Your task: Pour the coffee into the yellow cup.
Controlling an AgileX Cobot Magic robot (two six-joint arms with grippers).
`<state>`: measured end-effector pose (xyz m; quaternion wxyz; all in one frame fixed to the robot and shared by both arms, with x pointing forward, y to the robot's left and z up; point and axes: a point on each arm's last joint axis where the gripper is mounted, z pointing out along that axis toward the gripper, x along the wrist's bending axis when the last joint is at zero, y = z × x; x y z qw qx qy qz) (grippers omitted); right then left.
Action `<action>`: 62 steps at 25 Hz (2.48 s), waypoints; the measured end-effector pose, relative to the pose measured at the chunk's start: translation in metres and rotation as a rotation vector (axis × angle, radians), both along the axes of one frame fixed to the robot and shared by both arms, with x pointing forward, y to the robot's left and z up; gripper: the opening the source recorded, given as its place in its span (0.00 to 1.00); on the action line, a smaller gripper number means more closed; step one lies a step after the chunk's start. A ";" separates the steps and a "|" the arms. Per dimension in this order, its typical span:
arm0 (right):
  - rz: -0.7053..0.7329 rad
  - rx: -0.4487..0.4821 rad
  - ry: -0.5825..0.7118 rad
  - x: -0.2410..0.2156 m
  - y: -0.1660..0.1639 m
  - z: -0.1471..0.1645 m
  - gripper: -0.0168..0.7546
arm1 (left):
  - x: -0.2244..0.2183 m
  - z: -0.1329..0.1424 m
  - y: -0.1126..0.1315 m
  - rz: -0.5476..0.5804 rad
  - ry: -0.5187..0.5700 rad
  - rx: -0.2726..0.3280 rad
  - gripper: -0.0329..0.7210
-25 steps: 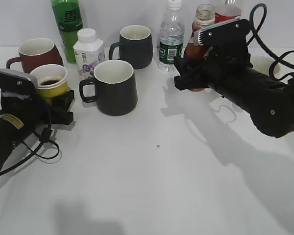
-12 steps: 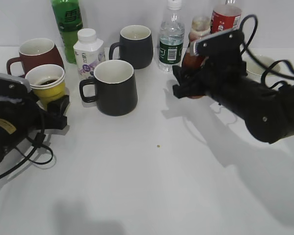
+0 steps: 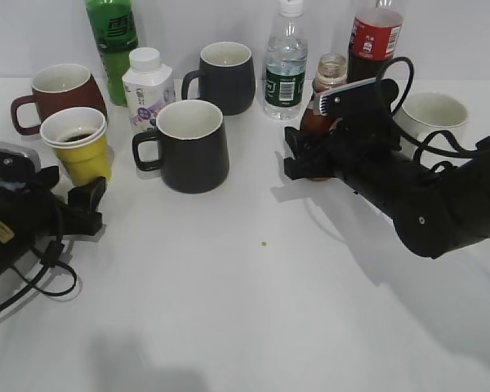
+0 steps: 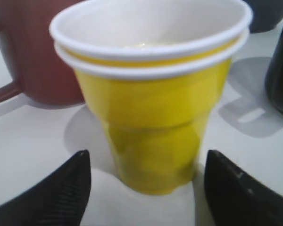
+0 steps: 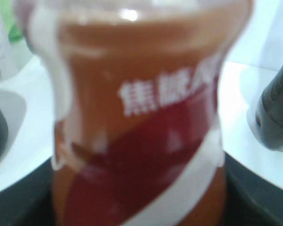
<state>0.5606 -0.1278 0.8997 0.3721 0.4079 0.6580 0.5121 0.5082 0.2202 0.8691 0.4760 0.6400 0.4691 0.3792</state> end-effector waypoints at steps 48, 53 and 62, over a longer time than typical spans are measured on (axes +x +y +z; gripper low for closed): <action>0.016 -0.115 0.641 -0.072 -0.028 0.034 0.79 | -0.081 0.109 0.020 0.149 0.846 -0.025 0.79; 0.057 -0.167 0.787 -0.096 -0.036 0.054 0.79 | -0.111 0.145 0.029 0.150 0.919 0.004 0.79; 0.131 -0.282 0.968 -0.155 -0.063 0.101 0.79 | -0.184 0.184 0.053 0.027 0.760 0.110 0.78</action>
